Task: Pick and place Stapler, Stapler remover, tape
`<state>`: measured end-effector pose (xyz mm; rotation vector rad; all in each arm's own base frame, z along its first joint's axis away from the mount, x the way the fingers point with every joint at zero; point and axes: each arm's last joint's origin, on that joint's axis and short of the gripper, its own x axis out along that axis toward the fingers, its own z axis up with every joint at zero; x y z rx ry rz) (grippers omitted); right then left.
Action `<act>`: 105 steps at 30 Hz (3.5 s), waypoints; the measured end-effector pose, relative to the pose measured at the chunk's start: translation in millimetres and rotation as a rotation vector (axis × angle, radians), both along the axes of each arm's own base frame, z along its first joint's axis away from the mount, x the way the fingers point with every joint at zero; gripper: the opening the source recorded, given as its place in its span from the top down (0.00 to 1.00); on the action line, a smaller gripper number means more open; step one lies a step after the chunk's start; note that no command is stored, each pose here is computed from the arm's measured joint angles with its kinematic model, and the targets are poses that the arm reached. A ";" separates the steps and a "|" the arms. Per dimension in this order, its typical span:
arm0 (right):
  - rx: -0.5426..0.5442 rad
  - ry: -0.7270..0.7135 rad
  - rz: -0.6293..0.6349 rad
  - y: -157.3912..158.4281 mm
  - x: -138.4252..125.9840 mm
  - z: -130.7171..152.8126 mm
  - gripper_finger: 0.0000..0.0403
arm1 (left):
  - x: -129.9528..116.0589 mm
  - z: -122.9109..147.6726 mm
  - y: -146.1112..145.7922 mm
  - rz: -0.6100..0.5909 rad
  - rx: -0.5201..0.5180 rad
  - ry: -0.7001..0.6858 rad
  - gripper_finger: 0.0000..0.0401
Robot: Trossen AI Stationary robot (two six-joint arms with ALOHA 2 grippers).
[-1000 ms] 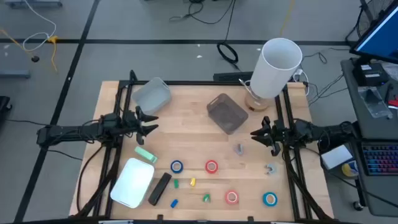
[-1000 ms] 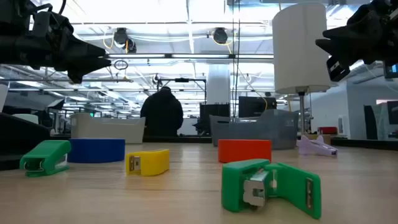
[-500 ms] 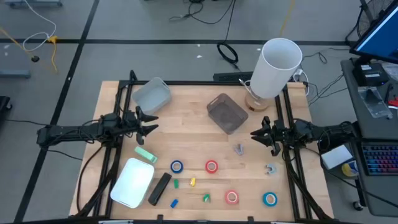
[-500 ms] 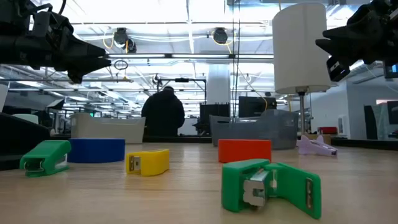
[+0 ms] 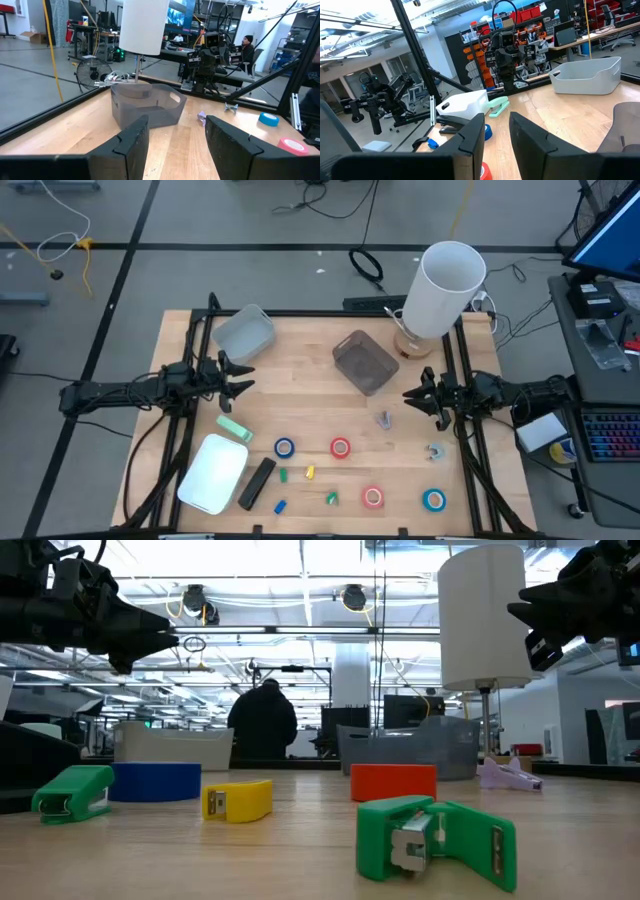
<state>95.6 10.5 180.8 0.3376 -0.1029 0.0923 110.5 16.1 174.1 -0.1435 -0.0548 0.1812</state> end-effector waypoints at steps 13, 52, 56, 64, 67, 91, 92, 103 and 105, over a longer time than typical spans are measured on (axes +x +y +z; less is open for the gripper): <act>0.000 0.000 0.000 0.0 0.0 0.0 0.79 | 0.0 -0.1 0.0 0.000 0.000 0.000 0.52; 0.000 0.000 0.000 0.0 0.0 0.0 0.79 | 0.0 0.2 0.0 0.000 0.001 -0.003 0.52; 0.000 0.000 0.000 0.0 0.0 0.0 0.79 | 0.0 0.4 0.0 -0.001 -0.026 -0.009 0.52; 0.000 0.000 0.000 0.0 0.0 0.0 0.79 | -1.0 10.9 -0.4 -0.028 -0.246 -0.157 0.52; 0.000 0.000 0.000 0.0 0.0 0.0 0.79 | -0.8 17.8 -4.0 -0.096 -0.292 -0.172 0.52; 0.000 -0.001 0.000 0.0 0.0 0.1 0.79 | 111.7 107.0 -104.0 -0.234 -0.649 0.822 0.52; 0.000 -0.001 0.000 0.0 0.0 0.1 0.79 | 116.5 108.1 -110.5 -0.239 -0.688 0.852 0.52; 0.000 0.000 0.000 0.0 0.0 0.0 0.79 | 147.6 108.1 -150.7 -0.402 -1.044 0.943 0.52; 0.000 -0.001 0.000 0.0 0.0 0.1 0.79 | 151.8 110.4 -152.8 -0.431 -1.048 0.897 0.52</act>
